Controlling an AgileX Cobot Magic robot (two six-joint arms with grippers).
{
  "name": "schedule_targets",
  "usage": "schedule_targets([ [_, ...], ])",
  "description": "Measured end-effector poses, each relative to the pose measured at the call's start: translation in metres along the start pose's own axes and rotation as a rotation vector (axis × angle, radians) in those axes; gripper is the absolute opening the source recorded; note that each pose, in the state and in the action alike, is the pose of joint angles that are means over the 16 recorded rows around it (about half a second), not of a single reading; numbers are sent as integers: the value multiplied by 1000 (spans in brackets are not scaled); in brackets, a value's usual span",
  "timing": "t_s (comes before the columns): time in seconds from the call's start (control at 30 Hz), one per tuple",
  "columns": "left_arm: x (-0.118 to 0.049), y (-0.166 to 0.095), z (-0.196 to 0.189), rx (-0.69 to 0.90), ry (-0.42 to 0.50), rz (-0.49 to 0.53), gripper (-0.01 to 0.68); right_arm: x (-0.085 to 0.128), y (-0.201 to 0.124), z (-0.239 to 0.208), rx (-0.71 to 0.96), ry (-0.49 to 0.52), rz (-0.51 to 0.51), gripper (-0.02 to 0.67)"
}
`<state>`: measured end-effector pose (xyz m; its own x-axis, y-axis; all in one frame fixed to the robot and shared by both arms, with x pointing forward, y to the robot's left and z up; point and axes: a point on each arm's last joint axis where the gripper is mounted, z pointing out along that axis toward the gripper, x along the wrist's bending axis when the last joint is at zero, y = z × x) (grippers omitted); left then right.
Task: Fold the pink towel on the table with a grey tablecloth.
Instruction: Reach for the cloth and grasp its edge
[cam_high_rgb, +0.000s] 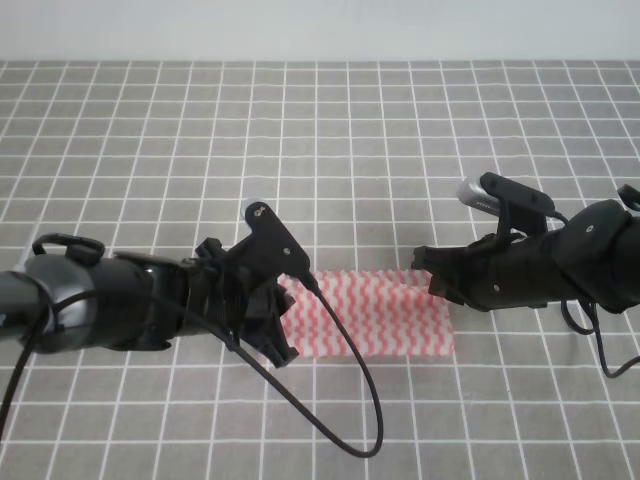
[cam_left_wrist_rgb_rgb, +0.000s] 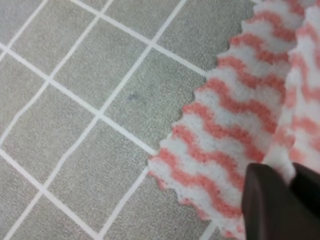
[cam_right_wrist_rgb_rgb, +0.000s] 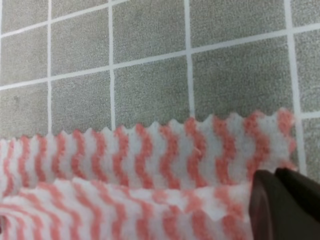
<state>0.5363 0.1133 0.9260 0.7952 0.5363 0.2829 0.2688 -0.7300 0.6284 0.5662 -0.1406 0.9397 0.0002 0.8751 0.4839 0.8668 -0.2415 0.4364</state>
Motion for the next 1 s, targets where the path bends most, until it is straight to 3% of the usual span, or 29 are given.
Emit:
schedule_targets([
  [0.37,7,6,-12,-8,58,-17,322,0,0,0,-1,0,-4,-15],
  [0.57,16,17,-34,-48,124,-27,331,0,1,0,-8,-2,-4,-15],
  [0.77,18,27,-50,-109,133,-48,301,-1,3,0,-27,-8,-4,-6],
  [1.0,14,31,-51,-151,87,-68,242,-2,6,0,-65,-21,-1,74],
])
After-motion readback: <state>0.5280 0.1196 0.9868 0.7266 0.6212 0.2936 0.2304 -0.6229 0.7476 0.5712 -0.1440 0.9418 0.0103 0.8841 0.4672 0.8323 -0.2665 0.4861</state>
